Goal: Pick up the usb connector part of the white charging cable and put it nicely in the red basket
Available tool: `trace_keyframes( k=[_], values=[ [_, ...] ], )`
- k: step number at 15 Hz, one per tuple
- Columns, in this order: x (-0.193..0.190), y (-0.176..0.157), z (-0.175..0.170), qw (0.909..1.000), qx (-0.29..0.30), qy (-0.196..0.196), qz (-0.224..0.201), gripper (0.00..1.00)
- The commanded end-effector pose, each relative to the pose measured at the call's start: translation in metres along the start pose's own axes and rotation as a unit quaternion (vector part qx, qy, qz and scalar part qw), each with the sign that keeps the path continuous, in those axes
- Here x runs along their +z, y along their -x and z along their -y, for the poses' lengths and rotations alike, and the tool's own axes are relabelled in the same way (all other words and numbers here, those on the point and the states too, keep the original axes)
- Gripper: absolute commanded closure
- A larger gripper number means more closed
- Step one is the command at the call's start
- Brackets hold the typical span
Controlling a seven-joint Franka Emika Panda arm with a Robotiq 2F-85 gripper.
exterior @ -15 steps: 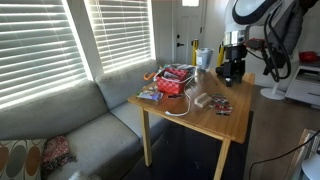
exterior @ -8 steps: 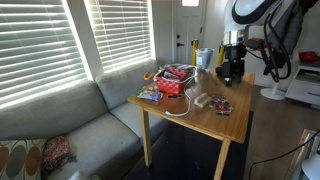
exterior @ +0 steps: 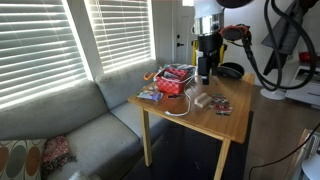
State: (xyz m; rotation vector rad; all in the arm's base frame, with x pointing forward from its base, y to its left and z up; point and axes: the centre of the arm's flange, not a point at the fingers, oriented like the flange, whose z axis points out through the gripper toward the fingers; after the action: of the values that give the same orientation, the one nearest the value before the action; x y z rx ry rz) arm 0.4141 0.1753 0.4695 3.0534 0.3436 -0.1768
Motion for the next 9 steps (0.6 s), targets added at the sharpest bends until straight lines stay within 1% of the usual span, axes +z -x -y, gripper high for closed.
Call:
trace_keyframes(
  k=[1, 3, 4, 5, 6, 9],
  values=[
    [-0.018, -0.044, 0.075, 0.9988, -0.011, 0.045, 0.015, 0.0],
    [-0.014, -0.055, 0.112, 0.9978, -0.025, 0.056, 0.025, 0.0],
    [-0.009, -0.022, 0.084, 0.999, -0.021, 0.038, 0.002, 0.0],
    [-0.006, -0.026, 0.095, 0.9989, -0.024, 0.038, 0.006, 0.0],
    [-0.003, -0.027, 0.096, 0.9989, -0.026, 0.038, 0.009, 0.0],
    [-0.005, -0.029, 0.087, 0.9991, -0.018, 0.037, 0.008, 0.0]
  ],
)
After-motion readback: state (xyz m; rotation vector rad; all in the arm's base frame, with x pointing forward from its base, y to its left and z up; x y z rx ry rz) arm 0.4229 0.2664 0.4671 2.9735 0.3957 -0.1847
